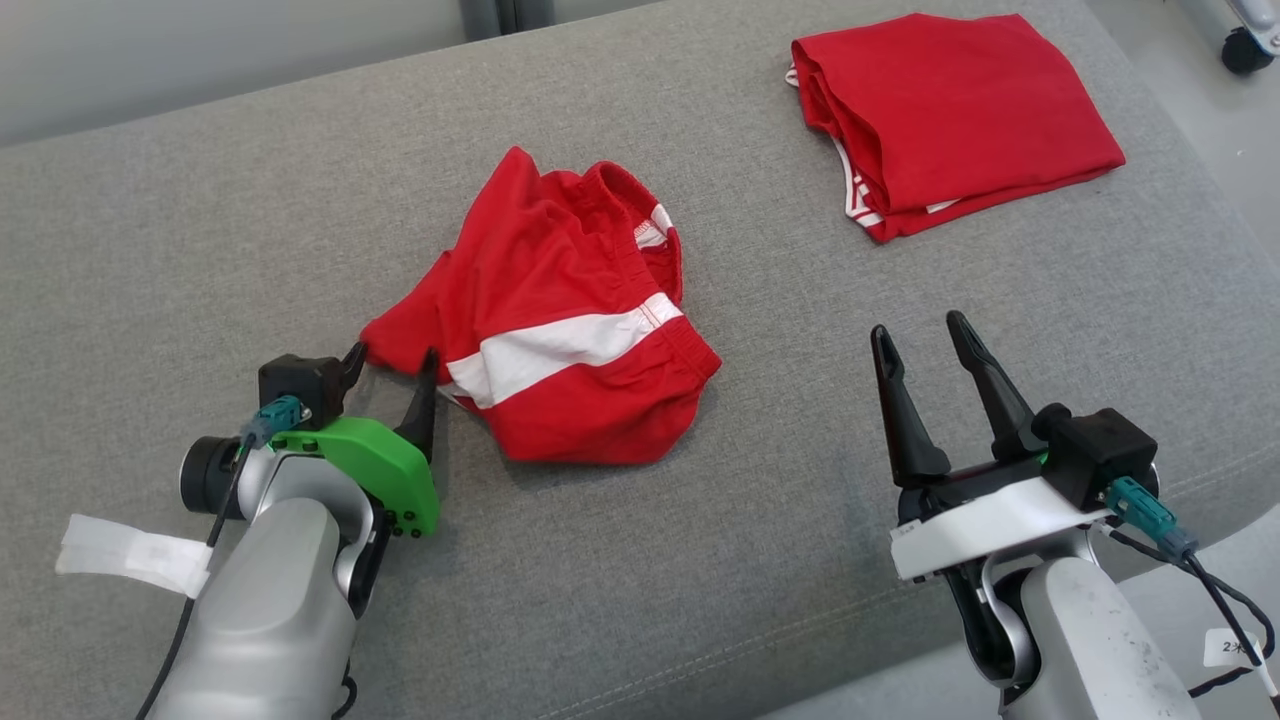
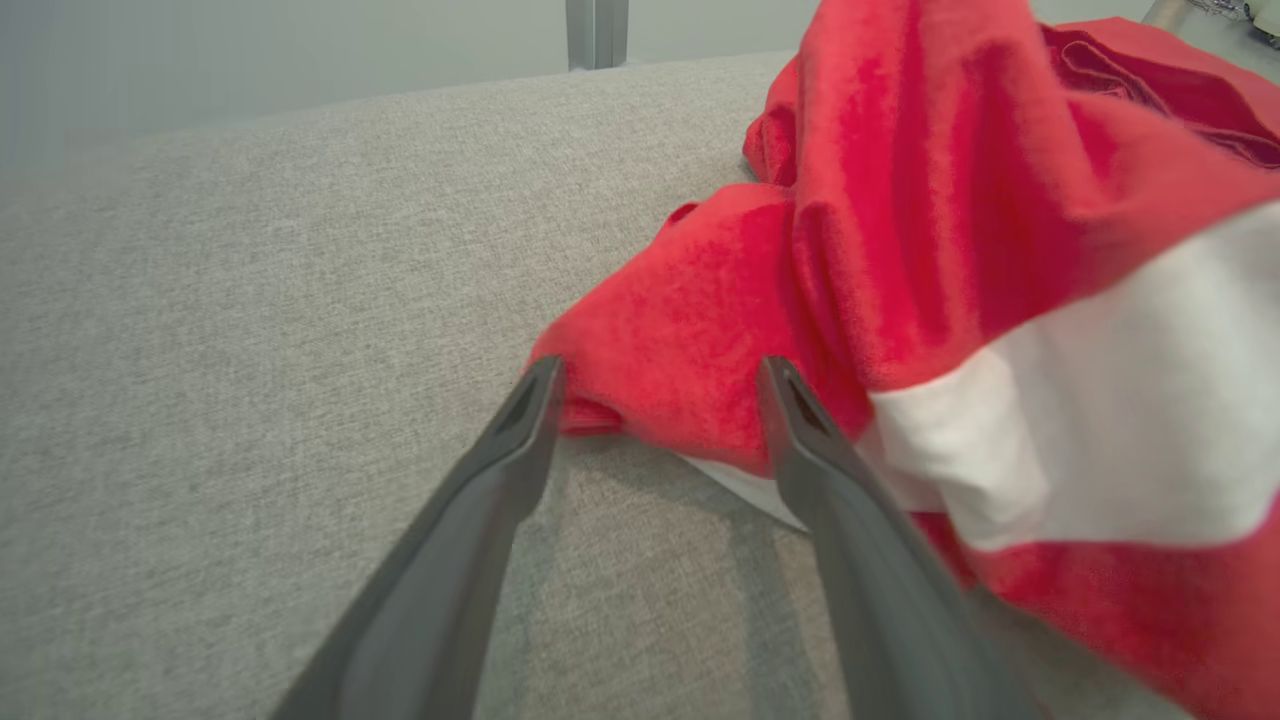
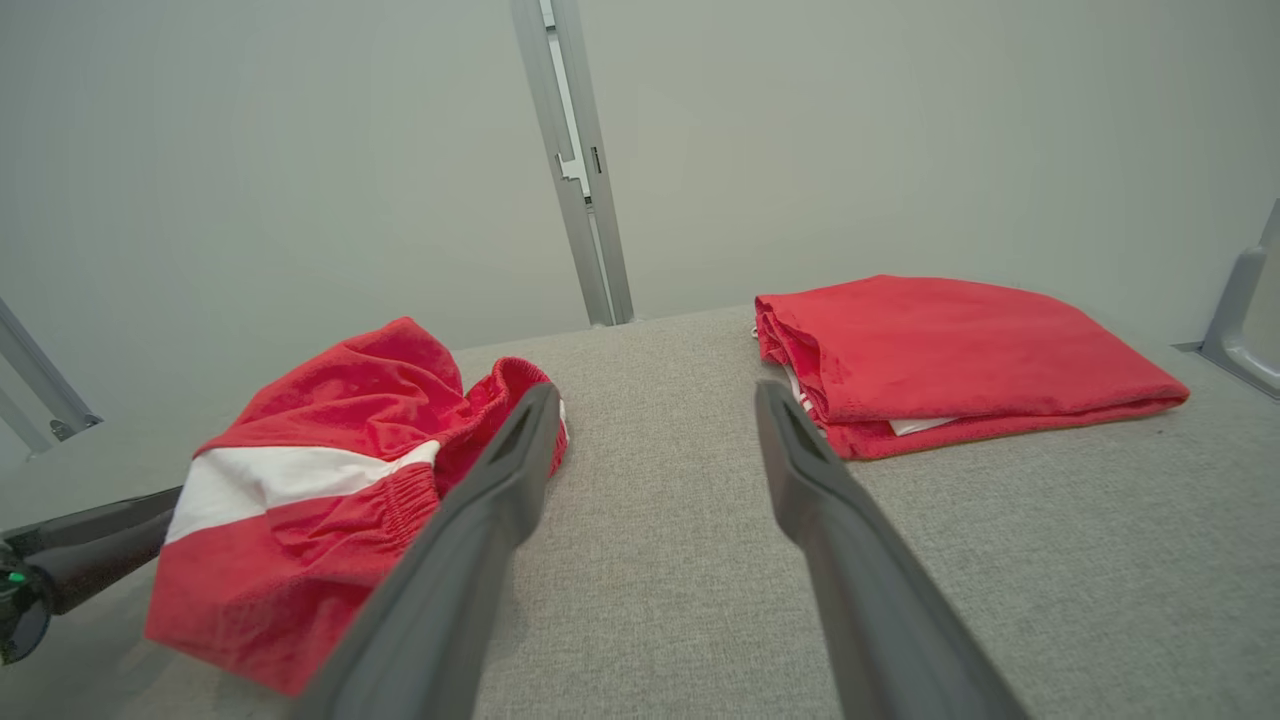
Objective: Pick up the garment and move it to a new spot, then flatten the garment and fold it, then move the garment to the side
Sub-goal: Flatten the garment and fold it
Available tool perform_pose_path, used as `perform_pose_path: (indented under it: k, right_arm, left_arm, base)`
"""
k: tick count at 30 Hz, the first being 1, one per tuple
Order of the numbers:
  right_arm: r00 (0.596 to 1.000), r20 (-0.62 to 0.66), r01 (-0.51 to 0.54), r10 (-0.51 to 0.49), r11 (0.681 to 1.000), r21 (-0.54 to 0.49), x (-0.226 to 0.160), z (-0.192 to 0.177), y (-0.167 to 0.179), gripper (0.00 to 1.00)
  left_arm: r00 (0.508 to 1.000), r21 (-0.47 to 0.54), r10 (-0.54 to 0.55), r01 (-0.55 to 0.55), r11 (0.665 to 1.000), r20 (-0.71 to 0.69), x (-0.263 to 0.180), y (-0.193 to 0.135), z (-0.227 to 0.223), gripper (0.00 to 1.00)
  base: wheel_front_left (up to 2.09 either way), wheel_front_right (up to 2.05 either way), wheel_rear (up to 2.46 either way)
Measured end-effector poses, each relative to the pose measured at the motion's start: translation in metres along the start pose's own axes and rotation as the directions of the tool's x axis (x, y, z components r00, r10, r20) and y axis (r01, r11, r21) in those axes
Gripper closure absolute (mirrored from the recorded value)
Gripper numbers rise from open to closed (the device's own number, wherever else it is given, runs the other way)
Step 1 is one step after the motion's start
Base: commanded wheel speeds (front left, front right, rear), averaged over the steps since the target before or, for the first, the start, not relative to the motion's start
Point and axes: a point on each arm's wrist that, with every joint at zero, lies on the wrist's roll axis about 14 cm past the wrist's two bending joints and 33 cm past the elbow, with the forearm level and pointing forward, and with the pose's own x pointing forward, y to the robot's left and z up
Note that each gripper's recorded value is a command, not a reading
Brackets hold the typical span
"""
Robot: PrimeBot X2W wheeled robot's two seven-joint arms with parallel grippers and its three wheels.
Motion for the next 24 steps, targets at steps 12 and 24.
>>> perform_pose_path:
  k: [12,24]
  right_arm:
    - [1.000,0.009,-0.007,0.007,1.000,-0.003,0.000,0.003,0.002,0.00]
    - [0.998,0.014,-0.063,0.062,0.998,0.002,0.002,0.004,0.021,0.00]
  left_arm:
    - [0.999,-0.023,0.009,-0.009,1.000,0.033,0.003,0.010,0.020,1.00]
    - [0.999,-0.018,0.033,-0.033,0.999,-0.016,-0.017,0.015,0.004,0.00]
  base:
    - [0.00,0.00,0.00]
    - [0.00,0.00,0.00]
